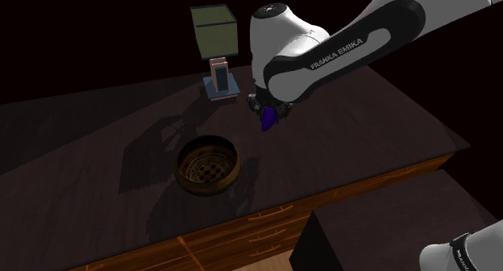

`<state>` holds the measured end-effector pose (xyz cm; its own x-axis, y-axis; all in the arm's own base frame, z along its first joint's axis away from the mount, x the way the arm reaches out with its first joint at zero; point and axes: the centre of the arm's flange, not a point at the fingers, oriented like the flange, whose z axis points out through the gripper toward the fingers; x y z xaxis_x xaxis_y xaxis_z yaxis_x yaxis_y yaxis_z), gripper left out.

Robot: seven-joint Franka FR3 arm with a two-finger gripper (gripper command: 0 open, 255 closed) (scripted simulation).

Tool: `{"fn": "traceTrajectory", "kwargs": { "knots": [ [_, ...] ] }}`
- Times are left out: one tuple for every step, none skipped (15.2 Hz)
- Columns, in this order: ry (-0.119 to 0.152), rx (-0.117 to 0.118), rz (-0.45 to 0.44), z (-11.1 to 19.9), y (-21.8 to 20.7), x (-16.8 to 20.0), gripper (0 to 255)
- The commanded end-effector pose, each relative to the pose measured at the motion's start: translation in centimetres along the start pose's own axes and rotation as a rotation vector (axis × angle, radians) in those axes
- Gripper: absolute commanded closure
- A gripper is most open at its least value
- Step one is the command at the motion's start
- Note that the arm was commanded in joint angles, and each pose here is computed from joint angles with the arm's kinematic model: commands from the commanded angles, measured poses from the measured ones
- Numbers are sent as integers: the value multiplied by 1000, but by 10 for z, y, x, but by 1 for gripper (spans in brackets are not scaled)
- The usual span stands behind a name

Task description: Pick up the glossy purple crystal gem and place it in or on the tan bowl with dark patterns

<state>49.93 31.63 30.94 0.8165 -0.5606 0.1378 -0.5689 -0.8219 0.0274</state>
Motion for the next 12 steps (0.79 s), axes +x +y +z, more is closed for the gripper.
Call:
{"fn": "traceTrajectory", "kwargs": {
  "knots": [
    [0,0,0,-10,0,2,255],
    [0,0,0,-15,0,3,255],
    [0,0,0,-20,0,4,255],
    [0,0,0,-26,1,4,255],
    [0,0,0,-31,1,5,255],
    [0,0,0,-36,1,6,255],
    [0,0,0,-41,1,7,255],
    [0,0,0,-47,1,7,255],
    [0,0,0,-52,1,8,255],
    [0,0,0,-57,1,9,255],
    [0,0,0,-62,2,10,255],
    [0,0,0,-67,2,10,255]
  ]
}}
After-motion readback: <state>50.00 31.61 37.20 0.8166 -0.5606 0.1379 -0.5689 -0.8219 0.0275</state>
